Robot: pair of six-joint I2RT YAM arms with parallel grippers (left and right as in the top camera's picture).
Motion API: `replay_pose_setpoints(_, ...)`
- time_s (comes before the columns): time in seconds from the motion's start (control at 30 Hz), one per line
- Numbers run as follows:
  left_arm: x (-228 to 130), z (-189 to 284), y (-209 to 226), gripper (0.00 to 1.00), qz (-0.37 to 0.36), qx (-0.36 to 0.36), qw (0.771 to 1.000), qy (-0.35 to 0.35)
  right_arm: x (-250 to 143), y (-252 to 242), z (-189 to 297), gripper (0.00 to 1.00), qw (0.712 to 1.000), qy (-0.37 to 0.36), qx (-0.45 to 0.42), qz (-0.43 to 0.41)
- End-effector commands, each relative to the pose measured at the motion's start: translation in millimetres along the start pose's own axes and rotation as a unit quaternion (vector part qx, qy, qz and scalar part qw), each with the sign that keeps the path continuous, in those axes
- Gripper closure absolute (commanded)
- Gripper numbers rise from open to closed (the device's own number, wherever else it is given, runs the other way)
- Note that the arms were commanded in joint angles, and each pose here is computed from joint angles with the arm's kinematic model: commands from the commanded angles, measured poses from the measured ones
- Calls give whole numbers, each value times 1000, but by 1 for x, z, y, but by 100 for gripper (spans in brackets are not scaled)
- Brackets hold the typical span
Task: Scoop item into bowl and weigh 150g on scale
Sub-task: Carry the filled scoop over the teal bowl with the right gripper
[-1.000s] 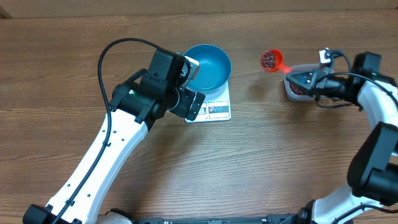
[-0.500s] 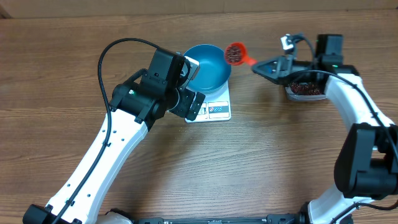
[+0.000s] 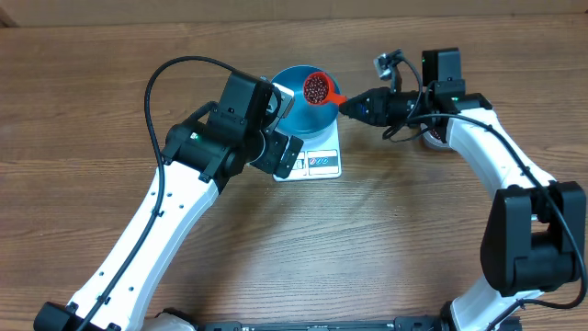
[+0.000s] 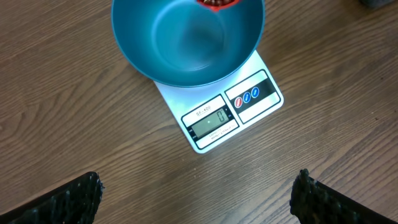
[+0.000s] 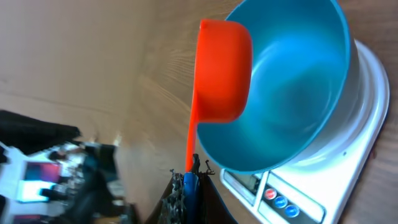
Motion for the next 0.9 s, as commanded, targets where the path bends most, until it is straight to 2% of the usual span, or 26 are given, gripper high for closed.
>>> replay_pose_setpoints(0.0, 5, 6, 1, 0, -8, -3, 1000, -12, 10, 3, -3, 96, 995, -8, -20, 101)
replay_pose_setpoints(0.43, 5, 6, 1, 0, -8, -3, 1000, -12, 8, -10, -17, 96, 959, 10, -136, 249)
replay_pose_setpoints(0.57, 5, 6, 1, 0, -8, -3, 1000, -12, 3, -1, -28, 96, 950, 34, -149, 271)
replay_pose_setpoints(0.87, 5, 6, 1, 0, -8, -3, 1000, -12, 10, 11, -40, 96, 917, 43, -239, 316)
Point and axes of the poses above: each gripper's point midway between its finger pads, its own z axis back along the fingers, its own y axis along the line the jaws close on, x = y × z, the point moved 6 cm from there along z, back along the fingers, and after that the axes turned 5 degrees about -z, right-handed, at the moved point
